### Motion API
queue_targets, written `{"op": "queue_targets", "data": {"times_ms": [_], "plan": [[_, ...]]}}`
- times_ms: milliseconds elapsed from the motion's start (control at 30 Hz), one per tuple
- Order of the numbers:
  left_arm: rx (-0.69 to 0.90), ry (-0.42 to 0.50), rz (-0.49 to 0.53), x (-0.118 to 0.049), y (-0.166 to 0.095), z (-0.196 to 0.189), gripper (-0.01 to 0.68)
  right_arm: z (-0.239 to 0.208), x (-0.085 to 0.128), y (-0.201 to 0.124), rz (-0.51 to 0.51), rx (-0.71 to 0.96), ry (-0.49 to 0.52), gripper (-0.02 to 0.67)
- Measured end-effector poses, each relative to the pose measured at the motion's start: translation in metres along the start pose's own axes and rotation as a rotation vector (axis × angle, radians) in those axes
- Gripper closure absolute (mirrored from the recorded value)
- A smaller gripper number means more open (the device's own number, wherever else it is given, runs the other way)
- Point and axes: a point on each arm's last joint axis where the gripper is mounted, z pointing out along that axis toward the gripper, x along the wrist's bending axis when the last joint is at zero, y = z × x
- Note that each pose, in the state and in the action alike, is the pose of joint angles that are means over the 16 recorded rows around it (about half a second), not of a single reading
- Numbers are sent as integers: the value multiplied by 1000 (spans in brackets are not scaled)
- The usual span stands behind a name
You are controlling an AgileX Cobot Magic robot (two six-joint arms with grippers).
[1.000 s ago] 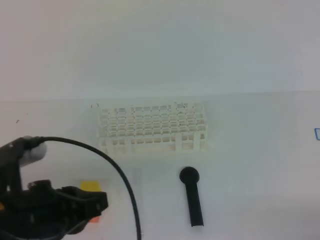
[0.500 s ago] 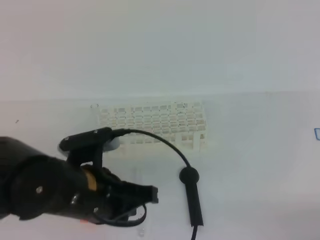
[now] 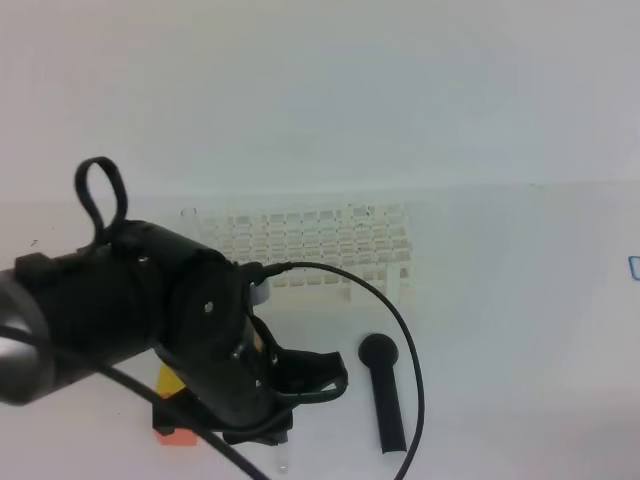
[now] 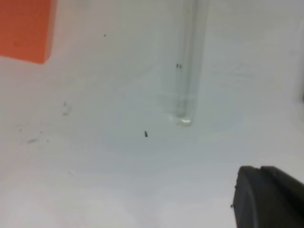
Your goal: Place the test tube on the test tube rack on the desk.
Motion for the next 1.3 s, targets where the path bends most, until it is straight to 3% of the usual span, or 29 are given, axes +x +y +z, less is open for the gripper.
{"op": "queue_targets", "data": {"times_ms": [167, 500, 633, 933, 1300], "plan": [[37, 65, -16, -3, 6, 18, 589, 0, 0, 0, 0, 0, 0, 650], [60, 180, 30, -10, 22, 48, 329, 0, 0, 0, 0, 0, 0, 650], [83, 223, 71, -12, 27, 62, 255, 0, 0, 0, 0, 0, 0, 650], [154, 285, 136, -14, 30, 93, 222, 0, 0, 0, 0, 0, 0, 650], [194, 274, 111, -17, 27, 115, 225, 0, 0, 0, 0, 0, 0, 650]]}}
